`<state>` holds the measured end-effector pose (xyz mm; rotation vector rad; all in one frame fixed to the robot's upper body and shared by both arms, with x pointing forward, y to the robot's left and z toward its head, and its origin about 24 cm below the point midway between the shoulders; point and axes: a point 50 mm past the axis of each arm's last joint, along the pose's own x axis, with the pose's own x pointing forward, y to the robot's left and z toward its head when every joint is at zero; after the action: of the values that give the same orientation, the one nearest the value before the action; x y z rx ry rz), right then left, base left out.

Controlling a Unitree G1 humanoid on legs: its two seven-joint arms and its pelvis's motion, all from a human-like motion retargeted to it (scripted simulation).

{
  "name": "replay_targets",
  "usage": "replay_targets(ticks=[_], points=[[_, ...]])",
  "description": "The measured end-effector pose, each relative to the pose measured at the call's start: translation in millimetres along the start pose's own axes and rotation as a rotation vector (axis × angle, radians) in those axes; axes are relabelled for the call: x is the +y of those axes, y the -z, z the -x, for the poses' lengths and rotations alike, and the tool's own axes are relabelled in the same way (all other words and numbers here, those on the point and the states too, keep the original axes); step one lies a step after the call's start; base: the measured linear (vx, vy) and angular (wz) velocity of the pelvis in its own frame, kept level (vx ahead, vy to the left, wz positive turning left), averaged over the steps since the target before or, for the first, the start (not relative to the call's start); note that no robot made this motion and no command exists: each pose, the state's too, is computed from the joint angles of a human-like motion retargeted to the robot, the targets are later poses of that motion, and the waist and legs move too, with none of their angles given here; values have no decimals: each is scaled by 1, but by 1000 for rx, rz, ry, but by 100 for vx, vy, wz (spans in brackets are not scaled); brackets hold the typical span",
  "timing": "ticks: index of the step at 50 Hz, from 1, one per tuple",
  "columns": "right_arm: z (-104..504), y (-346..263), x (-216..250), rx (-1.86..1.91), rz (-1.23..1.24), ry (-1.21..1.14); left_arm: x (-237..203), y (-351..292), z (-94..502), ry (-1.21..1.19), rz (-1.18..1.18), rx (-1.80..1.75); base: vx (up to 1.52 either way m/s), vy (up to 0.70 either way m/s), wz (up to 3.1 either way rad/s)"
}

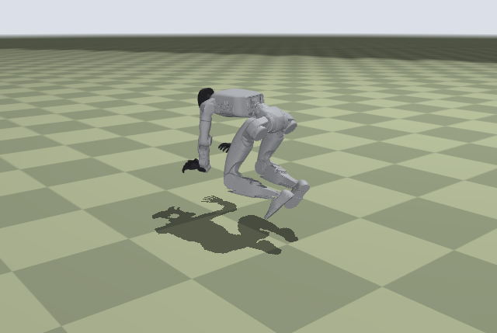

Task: Sport exercise

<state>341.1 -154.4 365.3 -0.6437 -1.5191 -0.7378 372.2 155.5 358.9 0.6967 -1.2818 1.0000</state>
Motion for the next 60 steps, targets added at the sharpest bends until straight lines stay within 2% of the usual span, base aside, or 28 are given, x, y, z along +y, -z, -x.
replay_targets(ticks=[7, 25, 37, 45, 52, 60], points=[[11, -1, 11, -62, 54, -157, -15, -30, 0, 36, 56, -42, -2, -1, 112], [-38, -3, 38, -246, 334, -427, -38, -45, 33, 248, -5, -64, -14, 10, 154], [-30, -29, 67, -199, 329, -375, -46, -55, 41, 358, -40, -168, -10, 16, 171], [-23, -20, 66, -83, 351, -321, -30, 3, 33, 436, -247, -93, 0, 24, 176], [-4, 15, 46, 74, 426, -275, -5, 34, -6, 312, -329, 22, 3, 28, 196], [21, 48, 25, 218, 504, -282, 2, 22, -39, 196, -265, 75, 9, 27, 179]])
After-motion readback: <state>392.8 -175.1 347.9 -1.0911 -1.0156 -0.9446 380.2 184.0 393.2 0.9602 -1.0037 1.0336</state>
